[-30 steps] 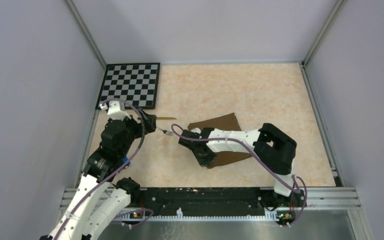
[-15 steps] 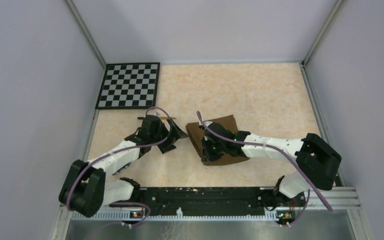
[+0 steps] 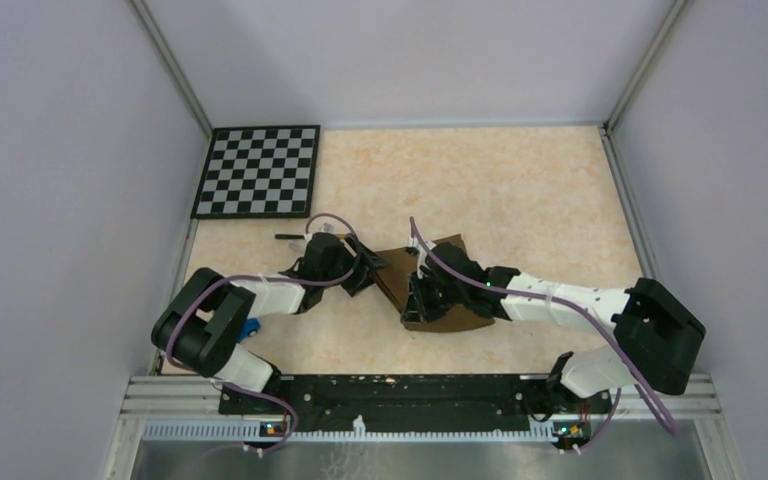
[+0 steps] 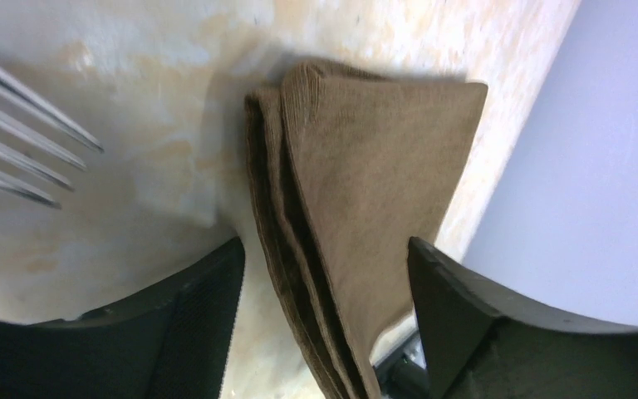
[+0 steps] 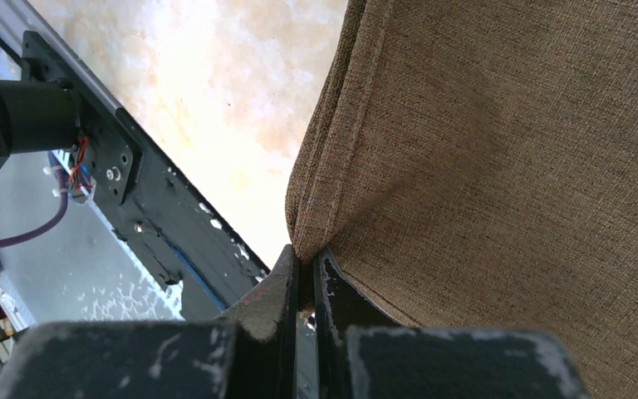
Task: Fold the napkin into a case and place the utensils inside
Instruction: Pick up the lower triangle-folded napkin from the center of the board, then fold the lower triangle-folded napkin at the center of the board.
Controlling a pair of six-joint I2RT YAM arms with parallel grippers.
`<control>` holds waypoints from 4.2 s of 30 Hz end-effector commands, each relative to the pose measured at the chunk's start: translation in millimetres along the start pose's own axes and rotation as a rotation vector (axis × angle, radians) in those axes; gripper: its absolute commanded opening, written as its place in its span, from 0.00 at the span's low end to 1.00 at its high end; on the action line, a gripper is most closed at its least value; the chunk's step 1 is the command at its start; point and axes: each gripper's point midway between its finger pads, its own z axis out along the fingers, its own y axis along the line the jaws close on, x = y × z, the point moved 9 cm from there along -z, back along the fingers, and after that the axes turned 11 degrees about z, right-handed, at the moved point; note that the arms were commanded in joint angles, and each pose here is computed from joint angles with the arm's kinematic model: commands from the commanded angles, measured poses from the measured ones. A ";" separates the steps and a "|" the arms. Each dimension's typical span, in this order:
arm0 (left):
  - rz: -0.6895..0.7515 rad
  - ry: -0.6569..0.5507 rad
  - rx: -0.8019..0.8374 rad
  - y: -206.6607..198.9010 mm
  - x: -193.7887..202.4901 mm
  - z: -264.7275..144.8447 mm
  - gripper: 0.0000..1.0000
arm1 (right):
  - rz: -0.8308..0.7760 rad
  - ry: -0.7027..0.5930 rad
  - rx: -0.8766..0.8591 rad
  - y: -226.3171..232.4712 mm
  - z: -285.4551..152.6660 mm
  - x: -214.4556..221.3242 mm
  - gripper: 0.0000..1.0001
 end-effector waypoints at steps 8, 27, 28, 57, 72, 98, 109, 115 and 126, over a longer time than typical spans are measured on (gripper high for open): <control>0.080 -0.148 -0.017 4.0 -17.0 27.1 0.58 | -0.031 -0.076 -0.124 7.9 -15.8 -7.5 0.00; 0.022 -0.242 -0.779 -15.3 -31.0 -45.2 0.00 | 0.047 0.179 -0.602 5.0 -7.1 40.7 0.00; 0.020 -0.248 -0.806 -22.1 -28.2 -42.4 0.00 | 0.072 0.180 -0.611 3.3 -8.6 41.5 0.00; 0.102 -0.145 -1.141 -75.3 -10.7 61.1 0.00 | 0.151 0.062 -0.192 -84.2 -20.8 44.2 0.06; 0.118 -0.040 -1.027 -82.4 2.4 47.1 0.00 | -0.126 -0.314 -0.293 -49.2 -3.2 -42.3 0.71; 0.195 0.054 -0.801 -108.0 -3.7 15.9 0.27 | 0.003 -0.391 -0.217 -35.4 37.2 -37.1 0.00; 0.370 0.074 -0.392 -134.0 -12.7 -19.5 0.90 | 0.266 -0.422 -0.200 -41.4 15.2 -23.8 0.00; 0.502 0.067 -0.136 -136.1 -16.3 -31.6 0.99 | 0.355 -0.416 -0.164 -58.1 16.8 -16.4 0.00; 0.465 0.039 0.080 -96.8 -35.0 -40.9 0.69 | 0.427 -0.427 -0.132 -81.9 17.9 -8.5 0.00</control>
